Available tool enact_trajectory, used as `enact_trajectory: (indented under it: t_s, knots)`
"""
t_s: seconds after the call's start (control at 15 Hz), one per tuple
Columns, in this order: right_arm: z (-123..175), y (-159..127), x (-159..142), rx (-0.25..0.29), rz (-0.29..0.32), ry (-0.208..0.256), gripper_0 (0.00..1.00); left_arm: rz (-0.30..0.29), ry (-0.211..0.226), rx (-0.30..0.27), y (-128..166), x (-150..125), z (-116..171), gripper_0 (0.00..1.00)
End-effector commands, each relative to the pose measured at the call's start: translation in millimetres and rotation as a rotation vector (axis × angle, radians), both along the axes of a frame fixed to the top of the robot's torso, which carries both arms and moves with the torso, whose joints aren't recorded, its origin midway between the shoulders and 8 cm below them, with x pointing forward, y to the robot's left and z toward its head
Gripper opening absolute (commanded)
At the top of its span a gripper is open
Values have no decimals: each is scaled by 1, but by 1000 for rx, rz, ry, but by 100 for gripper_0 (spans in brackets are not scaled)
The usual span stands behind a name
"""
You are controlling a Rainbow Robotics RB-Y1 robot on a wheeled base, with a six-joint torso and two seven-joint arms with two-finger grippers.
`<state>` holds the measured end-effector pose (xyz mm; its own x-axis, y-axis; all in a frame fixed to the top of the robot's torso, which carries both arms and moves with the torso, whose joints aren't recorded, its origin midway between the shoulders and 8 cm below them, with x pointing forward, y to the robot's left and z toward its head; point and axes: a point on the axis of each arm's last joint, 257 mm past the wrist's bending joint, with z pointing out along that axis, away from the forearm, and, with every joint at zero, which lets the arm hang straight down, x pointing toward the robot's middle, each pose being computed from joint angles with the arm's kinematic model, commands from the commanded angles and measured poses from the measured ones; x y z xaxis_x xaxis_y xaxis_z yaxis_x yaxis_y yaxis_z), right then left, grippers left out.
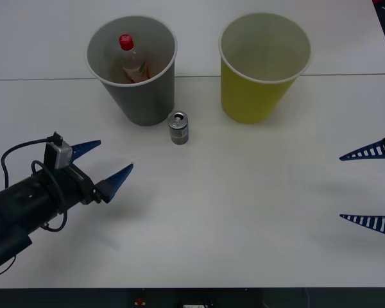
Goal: Put the can into the green bin and the plastic bottle into the gray bin
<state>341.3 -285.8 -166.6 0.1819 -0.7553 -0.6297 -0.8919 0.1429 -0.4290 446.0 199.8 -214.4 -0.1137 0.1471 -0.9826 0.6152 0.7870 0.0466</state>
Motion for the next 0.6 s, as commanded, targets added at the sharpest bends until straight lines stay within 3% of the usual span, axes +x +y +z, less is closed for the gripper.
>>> enact_trajectory:
  t_s: [0.07,0.33,0.6]
  knots:
    - [0,0,0,0,0,0,100,-12,10,-14,-18,15,-12,100]
    - [0,0,0,0,0,0,100,-32,3,-43,-58,42,-20,100]
    - [0,0,0,0,0,0,100,-45,-9,-37,-84,66,-25,100]
